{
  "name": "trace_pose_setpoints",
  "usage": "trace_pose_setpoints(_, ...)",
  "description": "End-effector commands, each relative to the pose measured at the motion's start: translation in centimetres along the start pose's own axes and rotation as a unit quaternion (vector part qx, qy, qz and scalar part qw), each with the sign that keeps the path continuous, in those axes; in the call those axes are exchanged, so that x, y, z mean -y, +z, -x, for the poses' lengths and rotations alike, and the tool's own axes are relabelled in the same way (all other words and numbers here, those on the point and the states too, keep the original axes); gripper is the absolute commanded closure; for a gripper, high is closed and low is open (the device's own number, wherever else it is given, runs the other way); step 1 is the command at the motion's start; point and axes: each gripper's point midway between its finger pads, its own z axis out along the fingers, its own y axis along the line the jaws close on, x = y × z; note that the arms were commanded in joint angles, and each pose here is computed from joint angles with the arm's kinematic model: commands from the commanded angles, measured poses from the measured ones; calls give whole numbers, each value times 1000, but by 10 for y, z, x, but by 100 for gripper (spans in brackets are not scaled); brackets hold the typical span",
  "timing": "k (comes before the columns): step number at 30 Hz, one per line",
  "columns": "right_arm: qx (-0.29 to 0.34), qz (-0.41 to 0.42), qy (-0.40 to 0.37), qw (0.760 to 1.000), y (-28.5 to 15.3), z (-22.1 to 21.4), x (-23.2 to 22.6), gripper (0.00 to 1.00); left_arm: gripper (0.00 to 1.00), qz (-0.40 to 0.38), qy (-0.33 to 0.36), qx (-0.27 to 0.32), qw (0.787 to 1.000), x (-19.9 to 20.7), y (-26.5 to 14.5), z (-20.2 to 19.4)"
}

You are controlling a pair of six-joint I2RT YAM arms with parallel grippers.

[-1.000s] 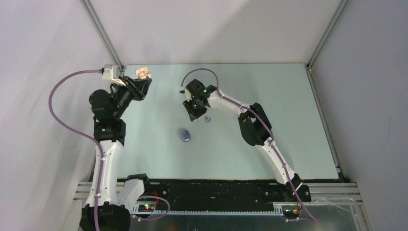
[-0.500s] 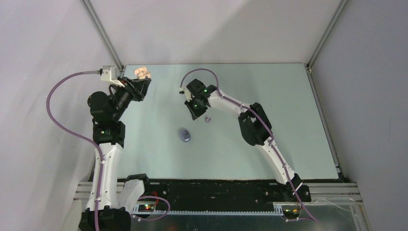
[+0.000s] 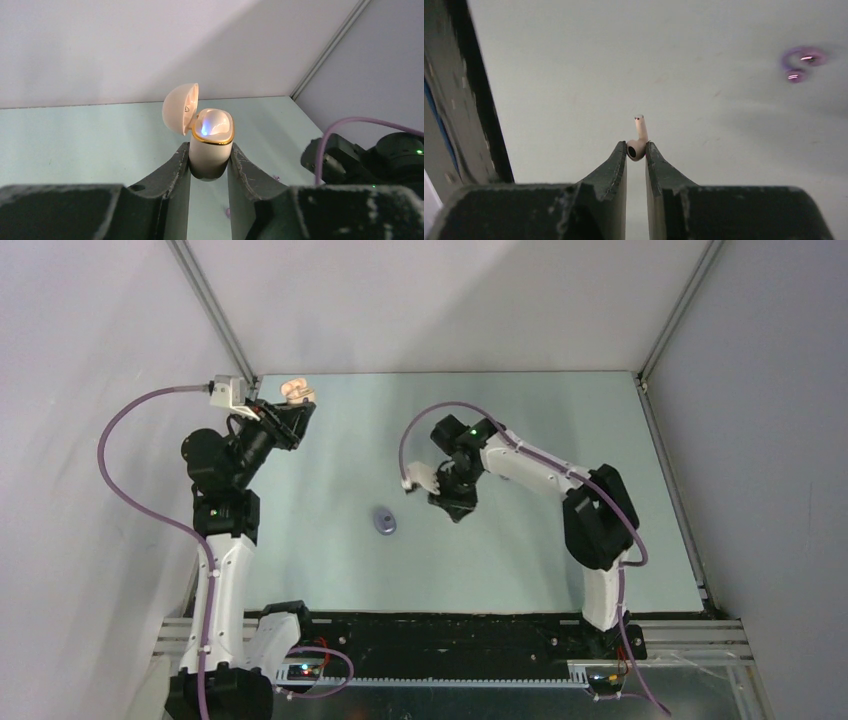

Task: Insert the wireless bluetooth earbuds into the charging case
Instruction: Move the right earbud to the center of the board.

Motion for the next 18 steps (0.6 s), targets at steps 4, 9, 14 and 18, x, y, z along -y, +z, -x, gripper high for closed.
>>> trace_pose_setpoints(4,-145,119,-180,966,-10,-102,-41,99,100,-18,25,16,999,7,-3,10)
trace_pose_setpoints(9,-154,90,-235,955,5,-102,-18,98,100,-19,26,11,999,7,-3,9)
trace_pose_setpoints(14,-146,76,-289,943,19,-83,-6,98,100,-19,25,9,999,7,-2,9)
trace_pose_setpoints(18,-131,71,-339,929,30,-75,-5,98,100,-18,22,8,1000,6,-1,9)
